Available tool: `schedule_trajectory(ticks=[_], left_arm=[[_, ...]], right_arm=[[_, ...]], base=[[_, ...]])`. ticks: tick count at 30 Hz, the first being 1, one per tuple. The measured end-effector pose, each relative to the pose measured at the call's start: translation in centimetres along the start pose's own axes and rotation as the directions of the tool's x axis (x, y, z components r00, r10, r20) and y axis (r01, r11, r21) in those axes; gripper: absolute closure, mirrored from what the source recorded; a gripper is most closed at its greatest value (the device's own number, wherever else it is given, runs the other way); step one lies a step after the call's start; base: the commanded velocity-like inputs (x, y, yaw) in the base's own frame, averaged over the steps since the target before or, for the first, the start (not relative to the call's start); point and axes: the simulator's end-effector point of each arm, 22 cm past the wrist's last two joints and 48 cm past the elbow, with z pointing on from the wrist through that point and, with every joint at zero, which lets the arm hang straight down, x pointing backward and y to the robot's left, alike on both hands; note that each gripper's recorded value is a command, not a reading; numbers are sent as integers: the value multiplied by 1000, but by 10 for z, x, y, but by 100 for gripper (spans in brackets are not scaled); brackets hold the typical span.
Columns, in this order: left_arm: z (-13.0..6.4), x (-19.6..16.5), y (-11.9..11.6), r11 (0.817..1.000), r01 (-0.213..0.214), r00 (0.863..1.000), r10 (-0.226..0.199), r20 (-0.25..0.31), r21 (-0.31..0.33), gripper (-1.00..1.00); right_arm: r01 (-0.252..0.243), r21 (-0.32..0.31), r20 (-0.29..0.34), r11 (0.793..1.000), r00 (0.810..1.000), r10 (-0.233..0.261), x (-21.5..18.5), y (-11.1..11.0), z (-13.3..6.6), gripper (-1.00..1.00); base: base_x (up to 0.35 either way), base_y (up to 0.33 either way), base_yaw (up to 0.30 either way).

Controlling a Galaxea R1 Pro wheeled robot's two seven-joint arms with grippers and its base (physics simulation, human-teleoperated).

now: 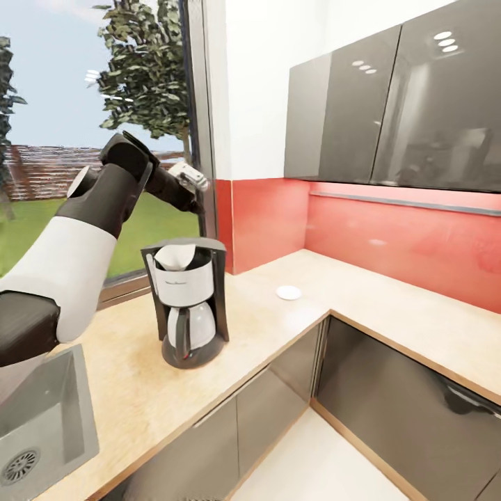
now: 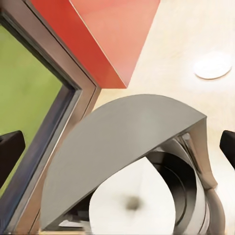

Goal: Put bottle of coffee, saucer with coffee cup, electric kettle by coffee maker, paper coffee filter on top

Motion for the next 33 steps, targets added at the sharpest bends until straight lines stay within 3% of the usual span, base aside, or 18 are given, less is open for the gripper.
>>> schedule_trajectory(ticks=[9,18,20,21,23,26,29,33], left_arm=[[0,-1,0,1000,4,1000,-4,4,3,-100],[-12,-10,9,998,65,995,-67,70,23,-100],[-13,-5,7,988,133,983,-141,121,73,-100],[-18,0,11,980,176,969,-189,161,94,-100],[-20,9,13,973,208,956,-225,191,104,-100],[-25,27,10,968,231,940,-249,233,99,-100],[-27,42,-2,968,231,933,-250,258,100,-100],[-36,60,-25,965,225,910,-258,324,137,-100]], right_arm=[[0,0,-1,1000,1000,0,0,0,0,-100],[0,-1,-1,1000,1000,0,0,1,0,-100],[1,-1,-2,1000,1000,-1,1,1,0,-100],[0,-1,-2,1000,1000,0,1,1,0,-100],[0,-1,-2,1000,1000,0,1,1,0,-100],[0,-1,-1,1000,1000,0,1,1,0,-100],[0,-1,-1,1000,1000,0,1,1,0,-100],[0,-1,-1,1000,1000,0,1,1,0,-100]], base=[[-154,-242,76],[-259,-201,2],[-265,-197,0],[-265,-193,0],[-266,-184,0],[-266,-174,0],[-261,-166,0],[-203,-120,0]])
